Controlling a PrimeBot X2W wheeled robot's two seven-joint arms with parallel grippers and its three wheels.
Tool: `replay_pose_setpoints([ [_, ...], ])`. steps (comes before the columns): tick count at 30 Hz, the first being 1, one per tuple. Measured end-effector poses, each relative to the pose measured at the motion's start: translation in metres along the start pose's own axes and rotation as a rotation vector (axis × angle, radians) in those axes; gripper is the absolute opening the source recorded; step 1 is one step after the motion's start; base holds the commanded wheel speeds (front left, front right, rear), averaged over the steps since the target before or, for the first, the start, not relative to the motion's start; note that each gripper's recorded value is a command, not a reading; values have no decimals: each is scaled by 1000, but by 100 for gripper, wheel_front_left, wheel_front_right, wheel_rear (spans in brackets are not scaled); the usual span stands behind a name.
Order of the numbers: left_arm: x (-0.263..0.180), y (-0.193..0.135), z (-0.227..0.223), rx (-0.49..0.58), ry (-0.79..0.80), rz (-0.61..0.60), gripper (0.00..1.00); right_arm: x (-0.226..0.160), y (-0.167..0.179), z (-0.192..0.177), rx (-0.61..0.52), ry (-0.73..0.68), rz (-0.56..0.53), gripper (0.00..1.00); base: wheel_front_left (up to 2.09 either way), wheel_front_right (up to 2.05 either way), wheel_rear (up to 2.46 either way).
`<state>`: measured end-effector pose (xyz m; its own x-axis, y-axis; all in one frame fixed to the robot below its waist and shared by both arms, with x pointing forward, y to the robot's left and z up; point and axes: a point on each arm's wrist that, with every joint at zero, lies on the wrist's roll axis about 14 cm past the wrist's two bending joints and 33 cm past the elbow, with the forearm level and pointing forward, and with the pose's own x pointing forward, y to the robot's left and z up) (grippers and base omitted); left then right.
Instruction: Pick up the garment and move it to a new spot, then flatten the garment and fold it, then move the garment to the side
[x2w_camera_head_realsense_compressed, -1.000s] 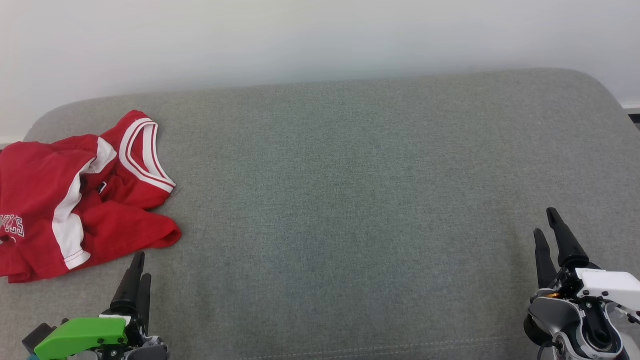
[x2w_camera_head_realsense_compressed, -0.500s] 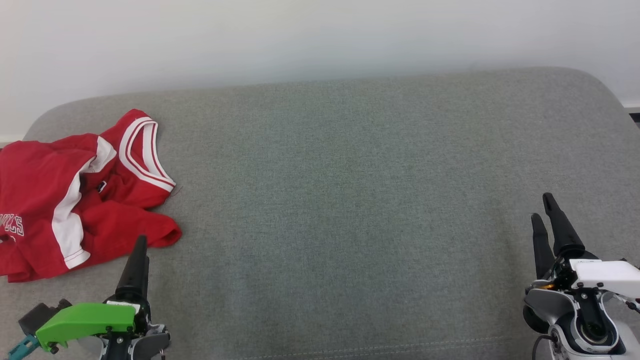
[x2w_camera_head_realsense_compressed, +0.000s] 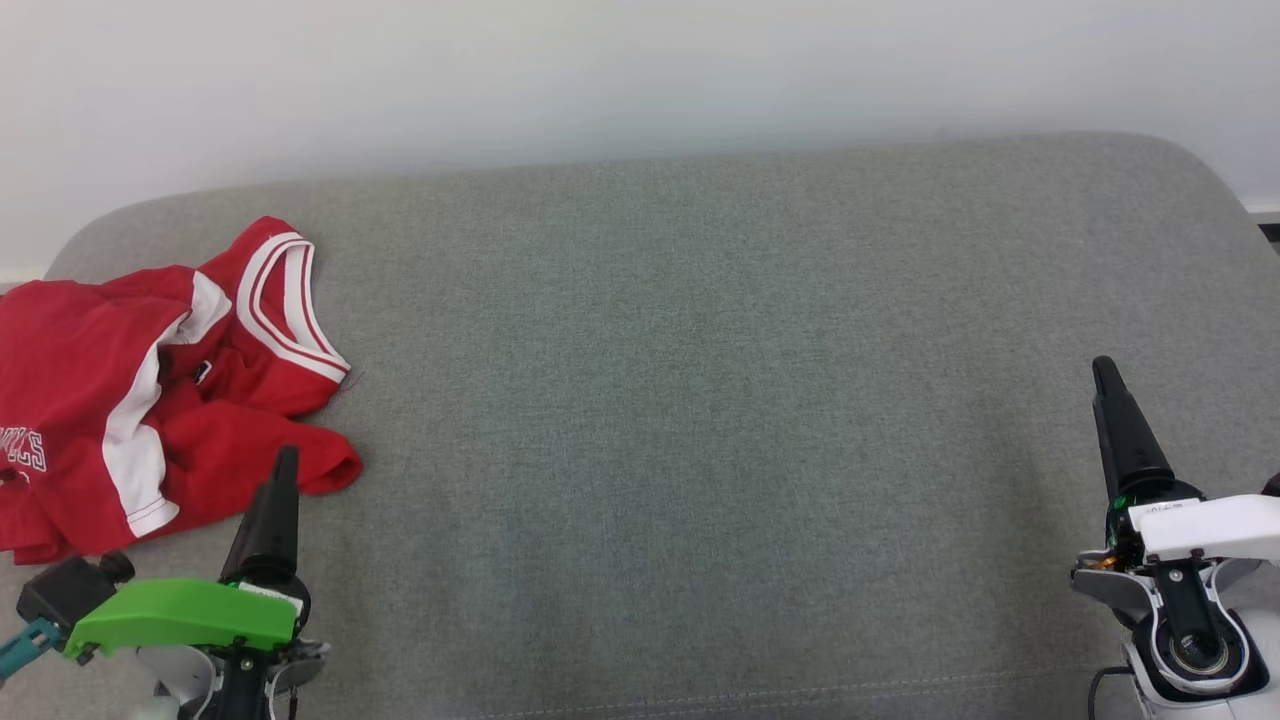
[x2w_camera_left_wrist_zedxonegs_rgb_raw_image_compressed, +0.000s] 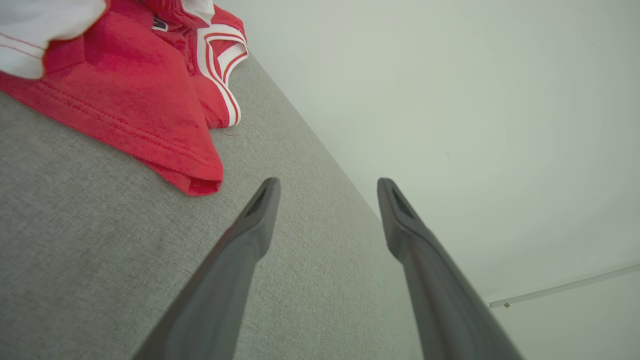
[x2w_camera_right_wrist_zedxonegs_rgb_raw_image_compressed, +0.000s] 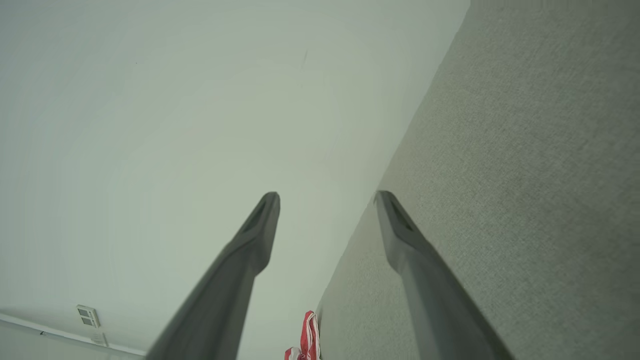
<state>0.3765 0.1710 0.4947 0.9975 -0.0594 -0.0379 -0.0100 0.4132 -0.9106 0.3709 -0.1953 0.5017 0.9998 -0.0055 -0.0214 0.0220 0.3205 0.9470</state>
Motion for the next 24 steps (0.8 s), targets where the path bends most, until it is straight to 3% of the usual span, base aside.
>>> replay_pose_setpoints([
  [10, 4, -10, 1, 267, 12, -32, 100, 0, 4, -1, -274, 36, 36, 100, 0, 0, 0],
  [18, 4, -15, -7, 413, 21, -50, 100, -2, 7, -10, -498, 76, 70, 100, 0, 0, 0],
  [24, 5, -21, -7, 499, 5, -64, 100, 2, 14, -9, -605, 60, 89, 100, 0, 0, 0],
])
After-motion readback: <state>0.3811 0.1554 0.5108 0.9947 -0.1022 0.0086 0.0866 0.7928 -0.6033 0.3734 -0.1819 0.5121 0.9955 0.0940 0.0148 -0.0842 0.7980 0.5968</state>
